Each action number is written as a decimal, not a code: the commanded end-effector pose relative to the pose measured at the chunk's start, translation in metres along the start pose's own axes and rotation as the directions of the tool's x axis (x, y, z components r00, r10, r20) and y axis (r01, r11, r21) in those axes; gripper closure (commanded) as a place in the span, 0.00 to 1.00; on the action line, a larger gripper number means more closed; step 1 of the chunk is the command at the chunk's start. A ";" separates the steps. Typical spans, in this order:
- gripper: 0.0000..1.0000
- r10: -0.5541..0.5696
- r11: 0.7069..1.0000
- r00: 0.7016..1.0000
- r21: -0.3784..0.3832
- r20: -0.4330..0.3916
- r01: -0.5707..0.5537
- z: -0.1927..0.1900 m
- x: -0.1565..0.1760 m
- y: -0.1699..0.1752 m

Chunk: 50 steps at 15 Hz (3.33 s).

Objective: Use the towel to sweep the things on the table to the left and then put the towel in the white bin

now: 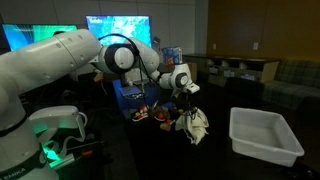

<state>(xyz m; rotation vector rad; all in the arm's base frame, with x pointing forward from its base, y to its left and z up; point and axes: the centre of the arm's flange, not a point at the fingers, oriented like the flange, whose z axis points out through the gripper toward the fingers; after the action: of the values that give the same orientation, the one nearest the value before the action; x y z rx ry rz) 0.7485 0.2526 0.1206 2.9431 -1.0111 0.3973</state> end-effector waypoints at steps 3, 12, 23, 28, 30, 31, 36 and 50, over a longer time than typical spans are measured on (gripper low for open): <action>0.91 -0.046 0.992 0.998 0.121 0.051 0.039 -0.019 -0.024 -0.090; 0.90 -0.093 0.949 0.988 0.312 0.125 0.050 -0.074 -0.070 -0.145; 0.91 -0.197 0.880 0.978 0.451 0.065 0.147 -0.178 -0.026 -0.109; 0.91 -0.250 0.890 0.967 0.407 0.057 0.206 -0.197 0.020 -0.046; 0.91 -0.255 0.904 0.965 0.371 0.064 0.214 -0.197 0.037 -0.017; 0.91 -0.255 0.909 0.964 0.357 0.072 0.214 -0.197 0.046 -0.002; 0.91 -0.269 0.924 0.956 0.311 0.119 0.222 -0.196 0.083 0.042; 0.91 -0.284 0.958 0.870 0.155 0.402 0.241 -0.170 0.107 0.208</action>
<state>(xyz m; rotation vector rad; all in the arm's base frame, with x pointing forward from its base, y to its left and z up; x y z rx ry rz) 0.7316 0.0669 0.2975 3.3169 -0.5728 -0.1509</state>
